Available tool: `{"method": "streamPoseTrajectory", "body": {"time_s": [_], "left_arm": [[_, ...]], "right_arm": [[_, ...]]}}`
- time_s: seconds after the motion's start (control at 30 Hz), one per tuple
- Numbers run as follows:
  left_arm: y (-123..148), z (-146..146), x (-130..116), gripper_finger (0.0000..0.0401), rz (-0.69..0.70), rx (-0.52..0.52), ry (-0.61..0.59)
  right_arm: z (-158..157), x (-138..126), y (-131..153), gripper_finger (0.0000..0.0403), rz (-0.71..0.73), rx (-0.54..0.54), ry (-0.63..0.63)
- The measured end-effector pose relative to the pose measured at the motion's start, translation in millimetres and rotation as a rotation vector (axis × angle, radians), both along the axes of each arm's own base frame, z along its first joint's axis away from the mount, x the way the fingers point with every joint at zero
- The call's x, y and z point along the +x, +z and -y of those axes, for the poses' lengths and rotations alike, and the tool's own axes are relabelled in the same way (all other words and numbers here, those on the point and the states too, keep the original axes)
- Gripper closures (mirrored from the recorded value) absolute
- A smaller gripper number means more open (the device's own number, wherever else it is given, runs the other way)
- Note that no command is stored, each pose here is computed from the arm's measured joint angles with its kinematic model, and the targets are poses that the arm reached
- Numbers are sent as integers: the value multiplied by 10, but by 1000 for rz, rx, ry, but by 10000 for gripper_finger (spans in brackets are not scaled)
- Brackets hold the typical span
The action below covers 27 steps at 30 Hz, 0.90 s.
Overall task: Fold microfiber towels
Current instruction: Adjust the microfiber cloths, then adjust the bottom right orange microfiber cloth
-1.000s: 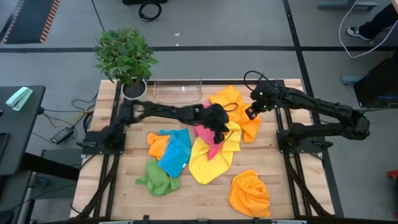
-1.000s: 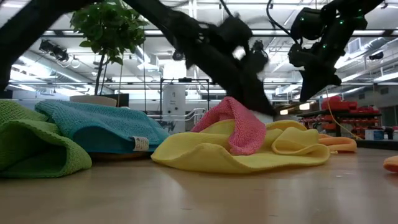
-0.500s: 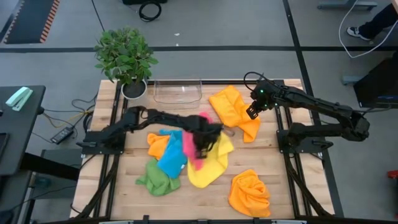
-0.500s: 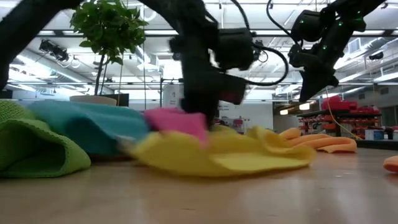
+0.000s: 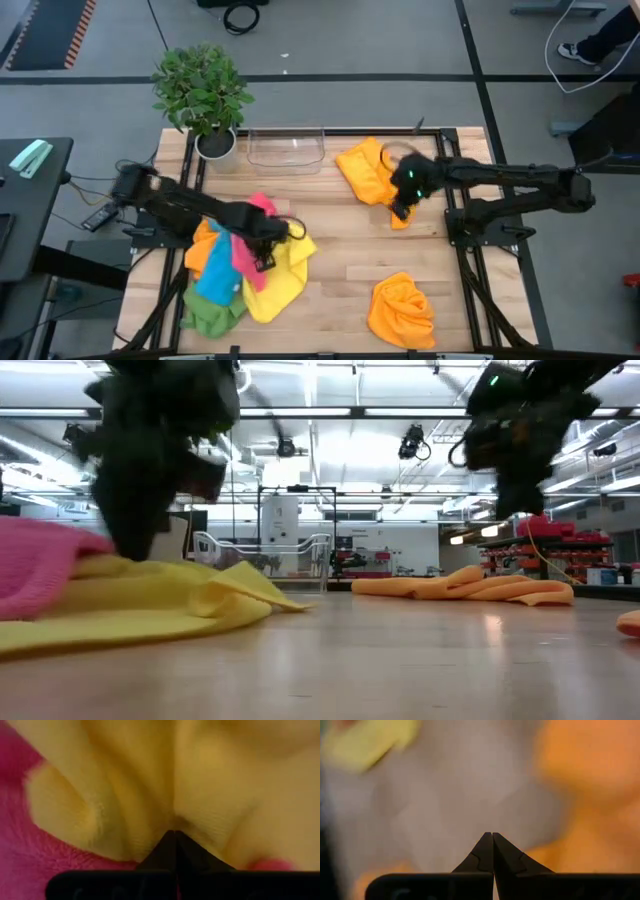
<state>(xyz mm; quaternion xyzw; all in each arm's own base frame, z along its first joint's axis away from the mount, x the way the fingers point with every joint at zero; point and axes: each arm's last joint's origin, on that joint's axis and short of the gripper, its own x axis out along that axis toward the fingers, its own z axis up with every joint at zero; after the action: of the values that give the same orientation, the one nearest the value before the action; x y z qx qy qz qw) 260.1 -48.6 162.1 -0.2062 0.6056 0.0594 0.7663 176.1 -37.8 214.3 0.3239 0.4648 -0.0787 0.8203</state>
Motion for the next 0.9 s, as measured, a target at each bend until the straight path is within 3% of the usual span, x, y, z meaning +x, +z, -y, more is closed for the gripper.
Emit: {"method": "streamPoseTrajectory", "body": {"time_s": [0.13,0.23,0.33,0.5,0.7,0.9], "left_arm": [[255,-32,-86,398,248,-28,3],[428,-106,-145,398,400,9,4],[420,-200,-226,397,426,72,13],[381,-289,-293,398,515,90,-21],[385,-294,-297,395,549,49,-113],[621,-252,-251,395,650,-28,-195]], "right_arm": [[-571,-62,5,399,-111,188,212],[-1015,-81,-23,399,-182,267,308],[-1409,-56,-86,399,-205,305,295],[-1902,11,-380,399,-289,339,202],[-2079,157,-781,399,-435,277,108],[-1922,638,-875,399,-361,214,63]]}}
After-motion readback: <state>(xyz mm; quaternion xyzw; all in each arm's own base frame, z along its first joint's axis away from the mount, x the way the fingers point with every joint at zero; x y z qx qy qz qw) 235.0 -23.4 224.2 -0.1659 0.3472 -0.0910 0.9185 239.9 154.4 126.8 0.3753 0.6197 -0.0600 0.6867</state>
